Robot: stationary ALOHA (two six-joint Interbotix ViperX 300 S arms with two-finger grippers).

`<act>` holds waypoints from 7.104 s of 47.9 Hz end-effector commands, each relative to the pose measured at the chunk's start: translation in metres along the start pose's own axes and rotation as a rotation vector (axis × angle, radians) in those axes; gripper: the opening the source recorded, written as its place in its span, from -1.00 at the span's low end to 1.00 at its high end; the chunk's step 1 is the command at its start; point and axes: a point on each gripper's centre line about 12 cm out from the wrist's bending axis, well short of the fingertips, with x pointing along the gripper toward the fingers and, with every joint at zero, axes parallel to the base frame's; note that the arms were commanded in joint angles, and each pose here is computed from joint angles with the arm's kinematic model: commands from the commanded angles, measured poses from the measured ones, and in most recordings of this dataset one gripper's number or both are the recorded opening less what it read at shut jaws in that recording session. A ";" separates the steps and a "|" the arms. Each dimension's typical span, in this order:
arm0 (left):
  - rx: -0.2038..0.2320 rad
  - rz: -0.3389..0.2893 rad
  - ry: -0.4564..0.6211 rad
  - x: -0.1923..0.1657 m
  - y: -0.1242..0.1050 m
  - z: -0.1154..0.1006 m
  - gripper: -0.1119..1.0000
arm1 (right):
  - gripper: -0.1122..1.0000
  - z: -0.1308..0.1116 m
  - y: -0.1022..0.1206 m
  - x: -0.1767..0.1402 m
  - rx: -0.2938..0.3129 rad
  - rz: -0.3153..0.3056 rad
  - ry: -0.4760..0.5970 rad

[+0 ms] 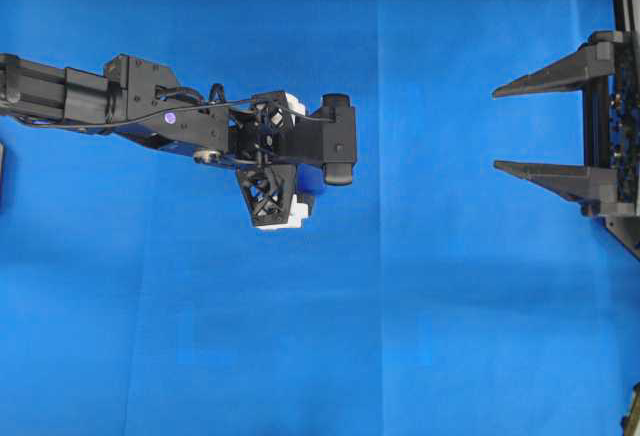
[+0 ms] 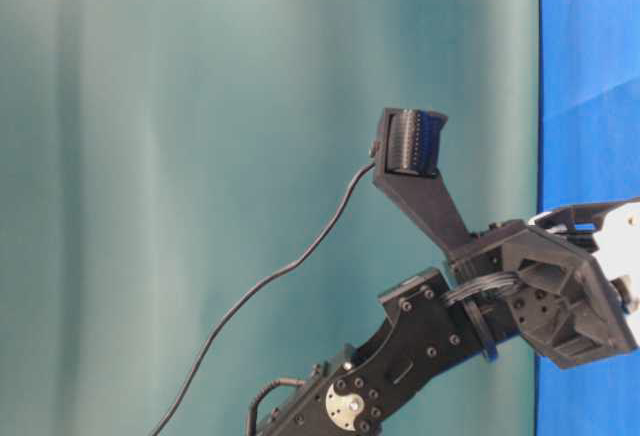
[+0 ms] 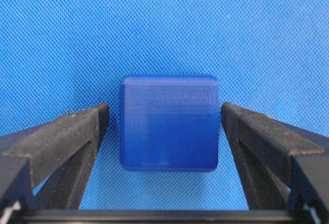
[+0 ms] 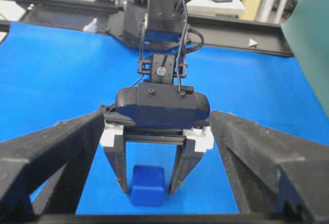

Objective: Handover the blue block to the right arm after grasping it with the left arm, then place it in the designated position.
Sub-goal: 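Lower the left gripper around the blue cube, then close the left gripper on the blue cube, then lift the cube and raise it toward the center with the left gripper, then rotate the right gripper and move it toward the held cube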

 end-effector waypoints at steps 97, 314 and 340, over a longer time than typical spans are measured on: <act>0.036 -0.018 -0.129 -0.190 -0.015 0.100 0.08 | 0.95 0.010 0.000 0.003 0.003 -0.001 -0.025; -0.002 -0.052 -0.942 -0.228 -0.020 0.062 0.08 | 0.93 0.025 0.015 0.019 -1.286 0.109 -0.064; -0.005 -0.054 -0.940 -0.227 -0.020 0.062 0.08 | 0.93 0.025 0.016 0.019 -1.296 0.113 -0.068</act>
